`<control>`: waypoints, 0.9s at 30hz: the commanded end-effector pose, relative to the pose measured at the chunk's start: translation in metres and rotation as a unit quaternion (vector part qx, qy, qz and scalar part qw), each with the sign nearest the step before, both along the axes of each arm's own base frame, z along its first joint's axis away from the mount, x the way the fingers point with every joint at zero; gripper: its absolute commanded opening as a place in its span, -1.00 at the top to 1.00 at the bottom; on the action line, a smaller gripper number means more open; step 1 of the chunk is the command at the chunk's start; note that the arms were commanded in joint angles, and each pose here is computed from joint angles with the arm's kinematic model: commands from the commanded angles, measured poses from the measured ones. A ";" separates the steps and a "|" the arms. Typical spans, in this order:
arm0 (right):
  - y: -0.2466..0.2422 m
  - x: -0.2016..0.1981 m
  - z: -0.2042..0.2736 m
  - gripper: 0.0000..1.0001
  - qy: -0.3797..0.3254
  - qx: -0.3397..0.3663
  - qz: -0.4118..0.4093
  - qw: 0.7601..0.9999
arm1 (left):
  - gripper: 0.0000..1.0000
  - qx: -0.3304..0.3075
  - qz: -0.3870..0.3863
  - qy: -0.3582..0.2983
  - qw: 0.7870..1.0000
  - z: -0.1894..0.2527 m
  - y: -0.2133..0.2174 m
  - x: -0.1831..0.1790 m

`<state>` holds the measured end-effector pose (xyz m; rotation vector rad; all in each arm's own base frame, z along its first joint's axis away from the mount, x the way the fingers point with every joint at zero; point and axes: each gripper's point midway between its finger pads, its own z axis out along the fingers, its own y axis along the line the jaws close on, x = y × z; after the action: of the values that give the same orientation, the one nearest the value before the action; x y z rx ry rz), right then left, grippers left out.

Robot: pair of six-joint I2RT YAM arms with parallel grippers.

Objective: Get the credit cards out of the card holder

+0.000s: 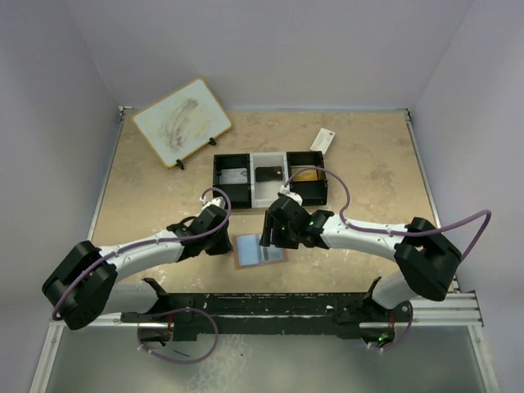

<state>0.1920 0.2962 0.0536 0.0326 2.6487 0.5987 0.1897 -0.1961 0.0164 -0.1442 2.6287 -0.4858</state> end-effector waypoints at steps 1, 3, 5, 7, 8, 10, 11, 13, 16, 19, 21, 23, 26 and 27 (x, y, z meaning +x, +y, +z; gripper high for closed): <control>-0.010 0.005 -0.002 -0.25 -0.007 -0.032 -0.013 0.999 | 1.00 0.013 -0.013 0.010 1.000 -0.005 0.002 -0.004; -0.009 0.007 -0.008 -0.25 -0.006 -0.040 -0.013 0.999 | 1.00 0.014 -0.012 0.010 1.000 -0.005 0.003 -0.004; -0.009 0.011 -0.014 -0.25 -0.010 -0.056 -0.009 0.998 | 1.00 0.015 -0.012 0.009 1.000 -0.005 0.003 -0.004; -0.006 0.010 -0.020 -0.25 -0.004 -0.061 -0.001 0.998 | 1.00 0.016 -0.012 0.010 1.000 -0.005 0.003 -0.004; -0.005 0.010 -0.022 -0.25 -0.002 -0.059 0.003 0.998 | 1.00 0.015 -0.012 0.009 1.000 -0.005 0.003 -0.004; -0.001 0.008 -0.023 -0.25 -0.001 -0.049 0.008 0.999 | 1.00 0.016 -0.012 0.009 1.000 -0.005 0.003 -0.004; 0.000 0.009 -0.022 -0.24 -0.002 -0.045 0.009 0.999 | 1.00 0.016 -0.012 0.010 1.000 -0.005 0.003 -0.004; 0.002 0.009 -0.019 -0.21 -0.005 -0.039 0.010 0.999 | 1.00 0.016 -0.012 0.010 1.000 -0.005 0.003 -0.004; 0.005 0.011 -0.007 -0.15 -0.016 -0.027 0.012 0.999 | 1.00 0.016 -0.013 0.011 1.000 -0.006 0.003 -0.004; 0.010 0.012 0.005 -0.10 -0.025 -0.013 0.019 0.999 | 1.00 0.016 -0.013 0.011 1.000 -0.006 0.002 -0.004; 0.012 0.012 0.012 -0.09 -0.030 -0.006 0.023 0.999 | 1.00 0.014 -0.014 0.010 1.000 -0.006 0.001 -0.003; 0.015 0.012 0.016 -0.08 -0.031 -0.002 0.027 0.999 | 1.00 0.014 -0.013 0.010 1.000 -0.006 0.001 -0.003; 0.018 0.011 0.019 -0.08 -0.032 0.005 0.033 0.999 | 1.00 0.014 -0.013 0.011 1.000 -0.006 0.001 -0.003; 0.019 0.011 0.020 -0.08 -0.032 0.008 0.033 0.999 | 1.00 0.014 -0.014 0.011 1.000 -0.006 0.001 -0.003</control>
<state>0.1950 0.2947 0.0421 -0.0411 2.6709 0.5147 0.1913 -0.1987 0.0165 -0.1424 2.6277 -0.4945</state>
